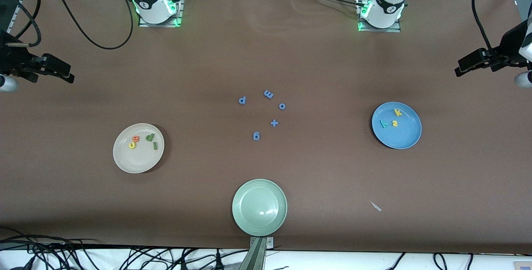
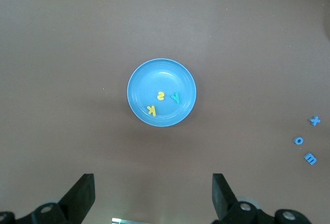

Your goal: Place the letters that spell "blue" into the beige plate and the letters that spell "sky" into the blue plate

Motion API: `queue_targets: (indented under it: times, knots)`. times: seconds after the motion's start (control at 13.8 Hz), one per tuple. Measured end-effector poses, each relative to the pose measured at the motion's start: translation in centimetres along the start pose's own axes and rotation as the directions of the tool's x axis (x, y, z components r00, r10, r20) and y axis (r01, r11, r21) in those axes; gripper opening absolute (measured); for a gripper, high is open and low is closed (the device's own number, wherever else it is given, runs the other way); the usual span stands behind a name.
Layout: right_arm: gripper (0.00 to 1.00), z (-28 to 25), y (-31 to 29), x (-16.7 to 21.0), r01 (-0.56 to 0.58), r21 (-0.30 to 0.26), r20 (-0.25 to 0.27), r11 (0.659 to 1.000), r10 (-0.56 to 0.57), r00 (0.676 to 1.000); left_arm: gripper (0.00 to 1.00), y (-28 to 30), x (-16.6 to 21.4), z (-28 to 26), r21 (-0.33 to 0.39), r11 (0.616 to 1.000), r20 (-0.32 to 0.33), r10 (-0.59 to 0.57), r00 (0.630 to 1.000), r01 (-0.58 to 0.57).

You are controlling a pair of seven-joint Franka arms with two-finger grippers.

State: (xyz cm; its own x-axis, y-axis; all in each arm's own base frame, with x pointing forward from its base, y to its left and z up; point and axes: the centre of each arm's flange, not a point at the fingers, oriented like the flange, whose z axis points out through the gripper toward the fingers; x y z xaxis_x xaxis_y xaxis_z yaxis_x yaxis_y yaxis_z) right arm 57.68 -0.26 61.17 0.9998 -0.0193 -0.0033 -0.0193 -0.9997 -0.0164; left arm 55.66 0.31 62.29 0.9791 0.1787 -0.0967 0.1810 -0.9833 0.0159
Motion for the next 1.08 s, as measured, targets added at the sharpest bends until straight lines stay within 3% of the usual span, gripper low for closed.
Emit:
queue_targets:
  times: [1.08]
  knots:
    - [1.00,0.15,0.11,-0.08,0.001,-0.017,0.015,1.000,-0.001,1.000,1.00,-0.58,0.10,-0.01,0.012,1.000,-0.002,-0.010,1.000,0.010]
